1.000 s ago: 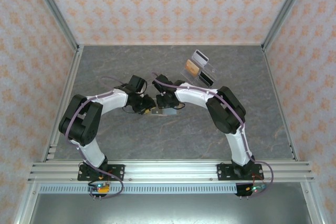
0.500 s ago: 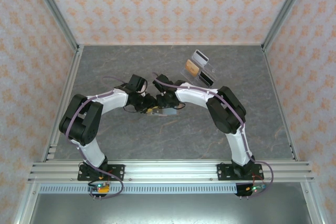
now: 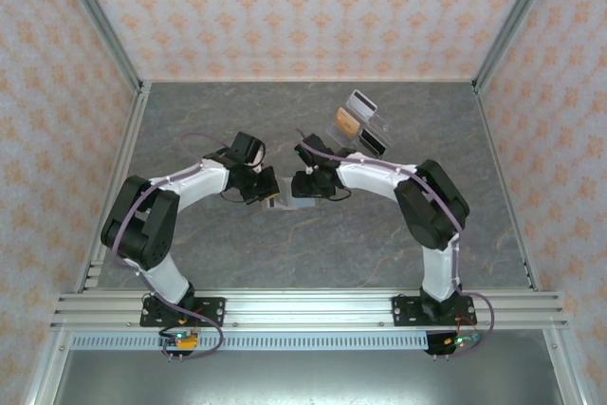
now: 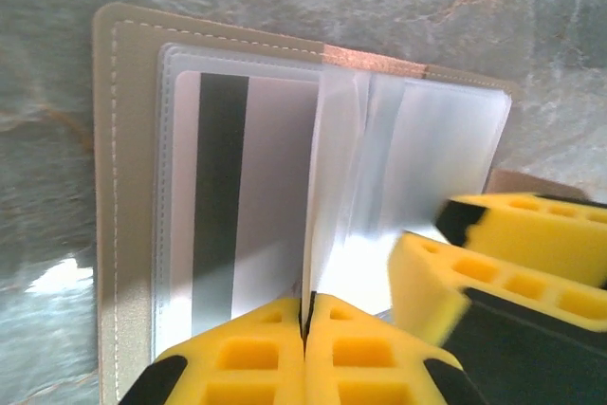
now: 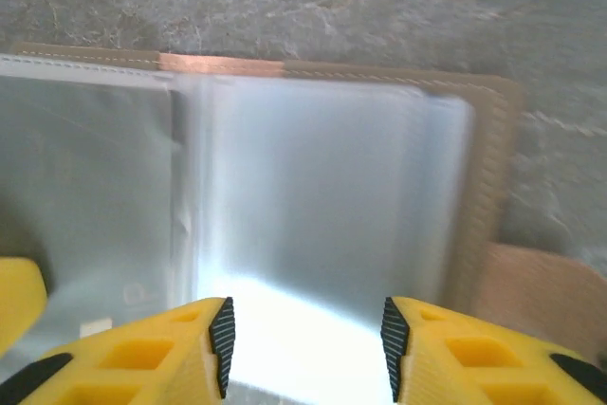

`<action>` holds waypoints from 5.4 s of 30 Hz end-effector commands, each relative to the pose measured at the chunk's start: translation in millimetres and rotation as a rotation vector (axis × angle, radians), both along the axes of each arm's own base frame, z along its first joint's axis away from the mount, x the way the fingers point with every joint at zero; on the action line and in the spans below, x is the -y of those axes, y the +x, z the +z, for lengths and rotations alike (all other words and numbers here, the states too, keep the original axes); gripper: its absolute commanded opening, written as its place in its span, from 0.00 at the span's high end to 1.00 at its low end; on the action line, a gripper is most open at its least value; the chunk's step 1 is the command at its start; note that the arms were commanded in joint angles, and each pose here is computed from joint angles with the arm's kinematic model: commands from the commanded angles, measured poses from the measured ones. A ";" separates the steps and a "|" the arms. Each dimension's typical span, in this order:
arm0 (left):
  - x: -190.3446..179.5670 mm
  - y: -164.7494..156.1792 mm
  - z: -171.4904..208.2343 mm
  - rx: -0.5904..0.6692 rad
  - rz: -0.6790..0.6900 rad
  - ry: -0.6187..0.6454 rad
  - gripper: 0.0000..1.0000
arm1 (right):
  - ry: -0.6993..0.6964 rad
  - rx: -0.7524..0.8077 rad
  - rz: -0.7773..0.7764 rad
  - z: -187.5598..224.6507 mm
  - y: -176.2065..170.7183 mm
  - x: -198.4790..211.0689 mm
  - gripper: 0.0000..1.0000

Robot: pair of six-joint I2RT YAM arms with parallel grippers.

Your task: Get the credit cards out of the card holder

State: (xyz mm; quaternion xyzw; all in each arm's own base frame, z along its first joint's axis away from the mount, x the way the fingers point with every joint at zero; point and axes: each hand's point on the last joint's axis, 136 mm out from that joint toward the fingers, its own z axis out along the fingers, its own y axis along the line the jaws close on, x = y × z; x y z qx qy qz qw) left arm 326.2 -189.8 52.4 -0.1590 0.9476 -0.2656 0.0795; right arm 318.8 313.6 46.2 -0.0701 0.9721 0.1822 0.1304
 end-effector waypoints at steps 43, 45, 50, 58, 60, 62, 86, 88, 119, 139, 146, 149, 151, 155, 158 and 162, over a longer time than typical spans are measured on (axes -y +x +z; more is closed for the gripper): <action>11.7 25.1 8.8 0.029 0.139 -0.130 0.59 | 0.110 0.113 0.025 26.8 10.4 -2.4 0.68; 12.3 24.4 5.2 0.022 0.139 -0.134 0.62 | 0.089 0.092 0.019 17.8 10.4 -2.5 0.68; 19.8 25.2 1.0 0.011 0.119 -0.172 0.66 | 0.026 0.083 -0.004 5.6 13.5 4.8 0.68; 26.1 25.3 -6.5 -0.007 0.097 -0.199 0.70 | -0.006 0.037 0.002 -9.7 12.5 4.1 0.71; 26.1 24.7 -8.5 -0.010 0.094 -0.196 0.71 | -0.010 0.032 0.003 -11.7 12.6 3.7 0.72; 25.7 23.7 -11.4 -0.018 0.094 -0.192 0.71 | -0.008 0.027 0.006 -12.5 12.0 3.1 0.74; 33.6 19.7 -11.4 -0.005 -0.016 -0.199 0.80 | -0.030 -0.016 0.011 -25.2 10.0 2.9 0.84; 35.5 20.8 -6.2 0.017 -0.037 -0.211 0.80 | -0.041 -0.018 0.009 -26.6 10.1 4.4 0.84; 26.7 27.3 9.8 0.133 -0.031 -0.297 0.94 | -0.114 -0.065 -0.024 -40.9 10.6 18.4 0.87; -14.5 8.5 1.4 0.110 -0.018 -0.145 1.00 | -0.031 -0.052 -0.043 -33.0 14.1 15.6 0.87; -30.0 1.1 16.4 0.144 -0.029 -0.071 1.00 | 0.133 0.068 -0.038 21.5 21.3 6.1 0.75; -36.3 -2.5 21.8 0.150 -0.023 -0.050 1.00 | 0.210 0.115 -0.022 48.8 19.0 2.4 0.58; -38.2 -3.7 27.6 0.162 -0.020 -0.046 1.00 | 0.268 0.121 0.003 63.3 14.3 -4.0 0.47; -38.2 -3.6 44.2 0.201 -0.010 -0.059 1.00 | 0.348 0.103 0.042 74.7 8.0 -14.9 0.35; -39.8 2.6 62.9 0.259 0.041 -0.079 1.00 | 0.443 0.077 0.063 83.1 6.4 -25.5 0.30; -35.5 11.4 88.2 0.335 0.093 -0.151 1.00 | 0.573 0.045 0.079 98.2 11.6 -37.9 0.27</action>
